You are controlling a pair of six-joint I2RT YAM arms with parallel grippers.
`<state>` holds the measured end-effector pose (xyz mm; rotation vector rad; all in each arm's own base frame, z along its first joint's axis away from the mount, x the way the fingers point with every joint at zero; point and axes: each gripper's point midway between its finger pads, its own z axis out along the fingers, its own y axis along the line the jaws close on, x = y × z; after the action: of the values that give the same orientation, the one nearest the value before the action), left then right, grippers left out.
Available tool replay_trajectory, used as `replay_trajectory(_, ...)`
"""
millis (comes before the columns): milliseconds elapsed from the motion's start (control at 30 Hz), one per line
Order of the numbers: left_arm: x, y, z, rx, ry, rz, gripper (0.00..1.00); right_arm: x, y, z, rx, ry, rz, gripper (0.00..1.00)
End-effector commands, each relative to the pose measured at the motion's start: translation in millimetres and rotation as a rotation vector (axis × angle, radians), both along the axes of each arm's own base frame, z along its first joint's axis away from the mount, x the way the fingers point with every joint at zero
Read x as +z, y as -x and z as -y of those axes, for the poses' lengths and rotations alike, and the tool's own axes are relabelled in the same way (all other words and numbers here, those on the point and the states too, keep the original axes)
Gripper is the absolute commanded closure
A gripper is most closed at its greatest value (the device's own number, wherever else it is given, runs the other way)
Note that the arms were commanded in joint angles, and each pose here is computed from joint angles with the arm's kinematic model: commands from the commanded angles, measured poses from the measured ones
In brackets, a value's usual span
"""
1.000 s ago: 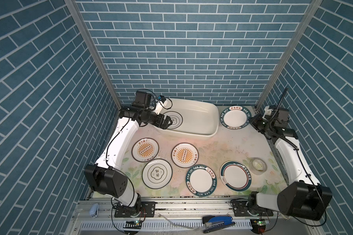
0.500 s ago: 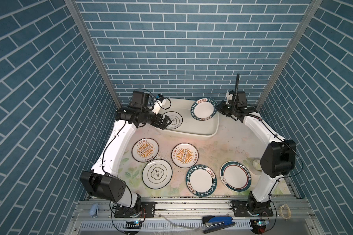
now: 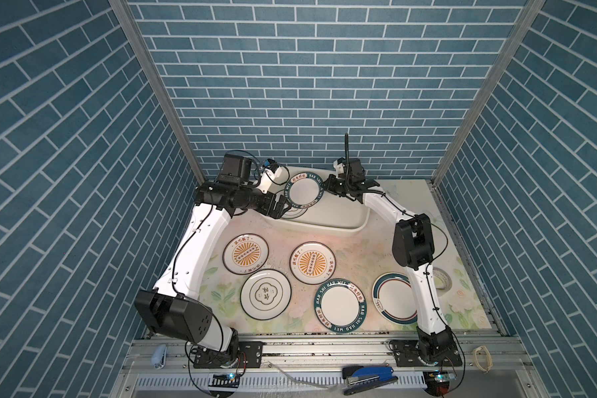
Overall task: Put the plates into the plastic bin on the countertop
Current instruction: 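Lower the teal plate into the bin onto the cloud-logo plate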
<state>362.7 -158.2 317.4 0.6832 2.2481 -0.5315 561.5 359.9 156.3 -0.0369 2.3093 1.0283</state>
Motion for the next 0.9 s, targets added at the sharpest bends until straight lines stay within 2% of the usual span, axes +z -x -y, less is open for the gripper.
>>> replay_trajectory(0, -4, 1, 3, -0.011, 0.017, -0.02, 0.0, 19, -8, -19, 0.02, -0.09, 0.035, 1.0)
replay_trajectory(433, -6, 0, 5, -0.018, 0.024, -0.031, 0.01, -23, -9, -45, 0.019, -0.097, -0.018, 1.0)
replay_trajectory(867, -5, 0, 7, -0.024, 0.031, -0.031, 0.0, -43, -13, -58, 0.014, -0.103, -0.047, 1.0)
